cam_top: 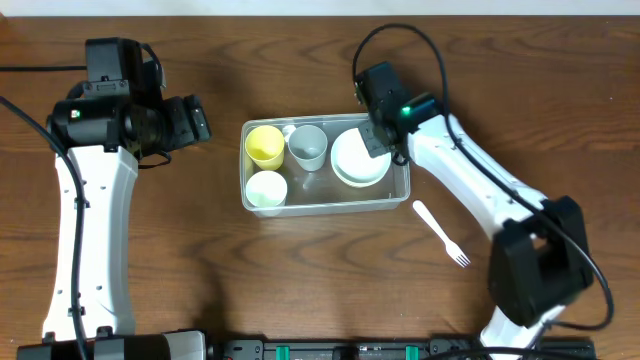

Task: Pack container
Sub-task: 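Move the right gripper to the pale green spoon and grasp its handle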

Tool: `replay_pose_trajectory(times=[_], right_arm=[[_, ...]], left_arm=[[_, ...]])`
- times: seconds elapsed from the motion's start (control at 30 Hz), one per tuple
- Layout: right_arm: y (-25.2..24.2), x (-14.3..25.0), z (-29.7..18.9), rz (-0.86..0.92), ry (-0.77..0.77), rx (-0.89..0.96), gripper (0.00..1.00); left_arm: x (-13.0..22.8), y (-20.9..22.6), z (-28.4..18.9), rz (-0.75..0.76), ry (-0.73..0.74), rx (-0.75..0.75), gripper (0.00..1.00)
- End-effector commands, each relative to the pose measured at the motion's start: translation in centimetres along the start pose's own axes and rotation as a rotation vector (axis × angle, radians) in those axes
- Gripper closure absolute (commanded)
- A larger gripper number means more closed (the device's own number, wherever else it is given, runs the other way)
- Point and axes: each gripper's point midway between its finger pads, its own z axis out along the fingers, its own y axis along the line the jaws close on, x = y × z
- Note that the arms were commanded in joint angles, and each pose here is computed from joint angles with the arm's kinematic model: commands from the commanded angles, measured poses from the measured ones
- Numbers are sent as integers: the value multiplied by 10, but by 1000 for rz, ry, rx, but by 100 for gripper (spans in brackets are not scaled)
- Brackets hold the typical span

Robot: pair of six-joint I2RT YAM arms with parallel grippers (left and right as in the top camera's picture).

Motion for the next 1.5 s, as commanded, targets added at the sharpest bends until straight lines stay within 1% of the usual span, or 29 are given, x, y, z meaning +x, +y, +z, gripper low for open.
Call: replay_pose_trajectory(times=[0.0, 0.07, 0.17, 0.33, 0.43, 0.5, 0.73, 0.9, 1.03, 1.23, 1.47], right_arm=[[-46, -38, -72, 199, -189, 18, 32], [-72, -32, -91, 294, -201, 39, 32], [-111, -5, -111, 422, -154, 70, 31], [-152, 60, -121, 563, 47, 125, 28], [-163, 94, -117, 600, 168, 151, 25], [-166, 111, -110, 612, 222, 160, 20], [-157, 165, -65, 517, 363, 134, 7], [-143, 188, -28, 416, 364, 13, 3], [-148, 203, -7, 407, 341, 15, 1], [-144, 205, 18, 372, 275, -29, 1], [-142, 214, 51, 361, 286, -32, 2]], left_arm=[[4, 3, 4, -19, 19, -14, 8], [4, 4, 4, -19, 19, -14, 9], [4, 4, 4, -19, 22, -15, 9], [4, 4, 4, -19, 22, -15, 8], [4, 4, 4, -19, 22, -15, 8], [4, 4, 4, -19, 22, -15, 8], [5, 4, 4, -19, 23, -15, 8], [4, 4, 4, -19, 22, -15, 8], [5, 4, 4, -19, 23, -15, 8], [5, 4, 4, -20, 26, -15, 8], [8, 4, 4, -20, 37, -18, 8]])
